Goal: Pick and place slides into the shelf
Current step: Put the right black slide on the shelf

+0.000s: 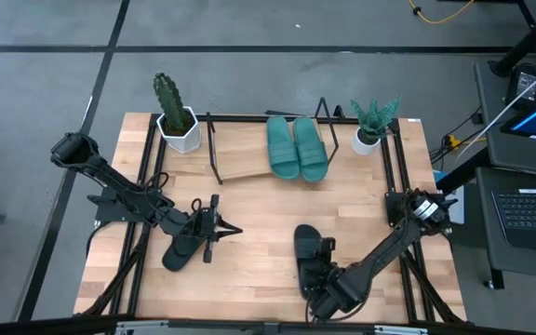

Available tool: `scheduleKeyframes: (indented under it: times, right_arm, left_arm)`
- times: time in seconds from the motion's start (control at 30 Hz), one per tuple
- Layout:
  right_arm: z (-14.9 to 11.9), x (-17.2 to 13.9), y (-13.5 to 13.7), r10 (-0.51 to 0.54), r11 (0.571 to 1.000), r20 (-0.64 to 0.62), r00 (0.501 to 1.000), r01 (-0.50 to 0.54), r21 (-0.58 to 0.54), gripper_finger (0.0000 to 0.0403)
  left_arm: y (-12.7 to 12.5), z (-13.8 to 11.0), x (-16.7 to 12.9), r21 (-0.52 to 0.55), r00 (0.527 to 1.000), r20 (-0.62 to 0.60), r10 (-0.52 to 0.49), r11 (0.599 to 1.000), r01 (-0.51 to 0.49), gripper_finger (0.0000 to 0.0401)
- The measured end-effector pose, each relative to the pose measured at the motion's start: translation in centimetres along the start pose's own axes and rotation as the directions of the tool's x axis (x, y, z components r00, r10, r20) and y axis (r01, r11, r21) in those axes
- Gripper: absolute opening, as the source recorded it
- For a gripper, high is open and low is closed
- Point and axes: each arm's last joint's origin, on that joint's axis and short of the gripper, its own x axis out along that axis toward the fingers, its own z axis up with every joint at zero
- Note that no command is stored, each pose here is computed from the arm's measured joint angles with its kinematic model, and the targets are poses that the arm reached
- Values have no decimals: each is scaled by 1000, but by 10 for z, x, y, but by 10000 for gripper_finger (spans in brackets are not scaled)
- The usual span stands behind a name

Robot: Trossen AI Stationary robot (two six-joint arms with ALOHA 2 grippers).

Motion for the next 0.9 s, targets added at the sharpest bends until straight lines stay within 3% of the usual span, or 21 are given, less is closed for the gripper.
scheduleKeyframes:
  times: [0.2, 0.6, 0.9]
  right_arm:
    - [0, 1, -1, -5, 1000, -6, 1000, 5, -3, 188]
    - [-1, 2, -5, -25, 1000, -32, 999, 25, 7, 101]
    - [1, 4, -7, -27, 1000, -36, 999, 28, 12, 92]
  left_arm:
    - [0, 0, 0, 0, 1000, -1, 0, 1000, 0, 0]
    - [0, 0, 0, 0, 1000, -1, 0, 1000, 0, 0]
    - [0, 0, 0, 0, 1000, 0, 0, 1000, 0, 0]
